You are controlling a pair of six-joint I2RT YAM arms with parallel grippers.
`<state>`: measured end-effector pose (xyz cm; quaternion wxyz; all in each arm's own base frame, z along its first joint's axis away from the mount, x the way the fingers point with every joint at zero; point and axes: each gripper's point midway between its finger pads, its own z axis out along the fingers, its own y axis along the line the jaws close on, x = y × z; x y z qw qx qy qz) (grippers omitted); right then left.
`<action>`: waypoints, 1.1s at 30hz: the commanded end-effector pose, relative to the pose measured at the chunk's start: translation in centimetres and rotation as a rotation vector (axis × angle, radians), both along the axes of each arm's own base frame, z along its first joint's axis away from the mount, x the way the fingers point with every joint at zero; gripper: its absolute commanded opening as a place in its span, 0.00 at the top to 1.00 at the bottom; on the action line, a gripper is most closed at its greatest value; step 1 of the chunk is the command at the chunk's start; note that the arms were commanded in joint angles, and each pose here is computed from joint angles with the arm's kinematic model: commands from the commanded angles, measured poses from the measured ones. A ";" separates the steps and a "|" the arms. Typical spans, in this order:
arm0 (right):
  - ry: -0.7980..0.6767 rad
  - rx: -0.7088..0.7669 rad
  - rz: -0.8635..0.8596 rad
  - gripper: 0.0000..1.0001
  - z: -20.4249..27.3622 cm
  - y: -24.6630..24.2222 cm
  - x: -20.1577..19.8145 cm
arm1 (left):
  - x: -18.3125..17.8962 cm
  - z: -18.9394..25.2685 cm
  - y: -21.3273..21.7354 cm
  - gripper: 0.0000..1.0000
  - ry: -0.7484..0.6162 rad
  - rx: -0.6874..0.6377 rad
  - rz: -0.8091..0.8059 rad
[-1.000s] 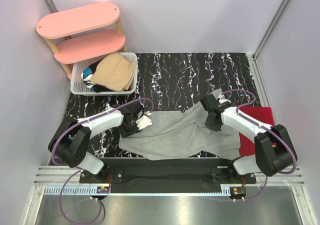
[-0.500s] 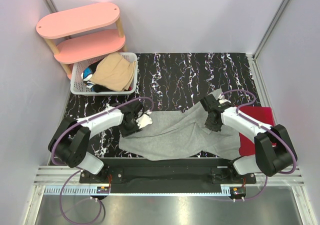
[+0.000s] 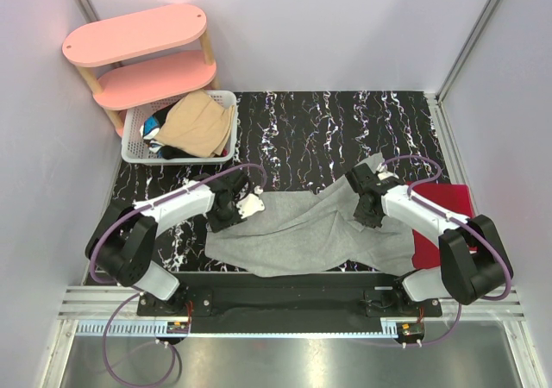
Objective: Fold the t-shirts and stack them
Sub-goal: Flatten out the tshirt
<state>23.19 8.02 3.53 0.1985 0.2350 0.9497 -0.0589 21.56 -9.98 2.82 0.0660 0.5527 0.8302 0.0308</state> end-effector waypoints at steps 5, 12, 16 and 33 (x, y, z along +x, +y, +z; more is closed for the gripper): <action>-0.043 -0.015 -0.007 0.80 0.6 -0.3 0.4 | -0.4 -0.3 -0.3 0.83 0.022 -0.010 0.000; -0.038 -0.023 -0.008 0.53 0.5 -0.5 0.3 | 0.4 0.2 -0.3 1.00 -0.016 -0.008 0.000; -0.058 -0.017 -0.011 0.34 1.0 -0.4 0.7 | 2.0 2.1 -0.2 1.00 -0.101 -0.006 -0.009; -0.070 -0.048 -0.039 0.39 2.2 -1.9 0.9 | 2.3 1.9 0.5 1.00 -0.116 0.025 -0.002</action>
